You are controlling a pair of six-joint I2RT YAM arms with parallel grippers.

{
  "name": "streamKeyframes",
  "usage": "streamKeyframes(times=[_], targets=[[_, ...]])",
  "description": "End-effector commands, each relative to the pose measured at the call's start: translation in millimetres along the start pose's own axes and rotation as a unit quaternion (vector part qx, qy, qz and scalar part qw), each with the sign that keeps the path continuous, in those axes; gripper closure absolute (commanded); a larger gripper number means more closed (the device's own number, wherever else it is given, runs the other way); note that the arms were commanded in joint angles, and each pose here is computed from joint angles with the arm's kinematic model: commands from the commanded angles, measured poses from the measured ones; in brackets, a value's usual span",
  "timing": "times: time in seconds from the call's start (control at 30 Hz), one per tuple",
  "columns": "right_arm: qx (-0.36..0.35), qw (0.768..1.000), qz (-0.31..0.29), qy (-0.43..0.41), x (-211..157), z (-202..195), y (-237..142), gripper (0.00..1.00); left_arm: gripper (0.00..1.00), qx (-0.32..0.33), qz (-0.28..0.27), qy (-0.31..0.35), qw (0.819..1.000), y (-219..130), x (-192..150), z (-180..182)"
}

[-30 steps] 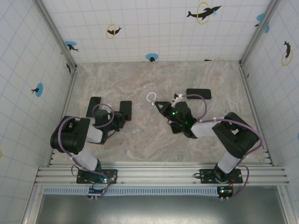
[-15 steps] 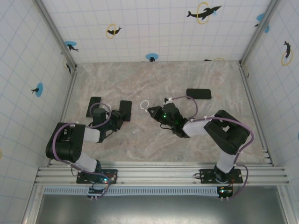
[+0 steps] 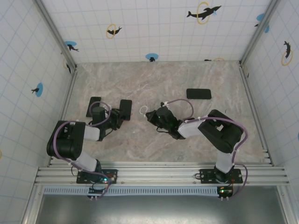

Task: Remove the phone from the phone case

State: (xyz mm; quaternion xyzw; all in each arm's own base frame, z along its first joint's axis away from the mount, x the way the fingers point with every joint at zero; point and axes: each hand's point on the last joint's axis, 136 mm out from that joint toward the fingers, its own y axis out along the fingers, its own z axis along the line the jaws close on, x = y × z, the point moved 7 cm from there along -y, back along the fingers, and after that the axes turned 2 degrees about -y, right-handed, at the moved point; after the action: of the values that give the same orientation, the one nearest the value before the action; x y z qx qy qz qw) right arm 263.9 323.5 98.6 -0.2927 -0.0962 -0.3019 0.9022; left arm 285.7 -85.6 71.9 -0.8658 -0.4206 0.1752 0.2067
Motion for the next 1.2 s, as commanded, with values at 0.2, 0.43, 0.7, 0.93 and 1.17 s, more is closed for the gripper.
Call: streamKeyframes(times=[0.2,0.43,0.7,0.93,1.17], targets=[[-0.014,0.999,-0.042,0.021,3.3,7.0,17.3,0.98,0.31,0.053,0.010,0.006,0.999,-8.3,-2.1,15.6],[-0.014,0.999,-0.037,0.024,-4.9,12.1,23.6,0.96,0.29,0.069,0.009,0.010,0.998,-14.9,-3.4,18.6],[-0.009,0.999,-0.020,0.026,-16.6,12.6,31.4,0.89,0.29,0.077,0.008,0.010,0.997,-21.5,-4.4,24.3],[-0.006,1.000,0.002,0.023,-24.1,11.7,39.5,0.76,0.29,0.073,0.004,0.013,0.997,-24.6,1.0,22.2],[-0.015,1.000,0.017,-0.020,-25.6,17.4,39.4,0.62,0.29,0.072,0.002,0.023,0.997,-27.9,5.8,17.1]])
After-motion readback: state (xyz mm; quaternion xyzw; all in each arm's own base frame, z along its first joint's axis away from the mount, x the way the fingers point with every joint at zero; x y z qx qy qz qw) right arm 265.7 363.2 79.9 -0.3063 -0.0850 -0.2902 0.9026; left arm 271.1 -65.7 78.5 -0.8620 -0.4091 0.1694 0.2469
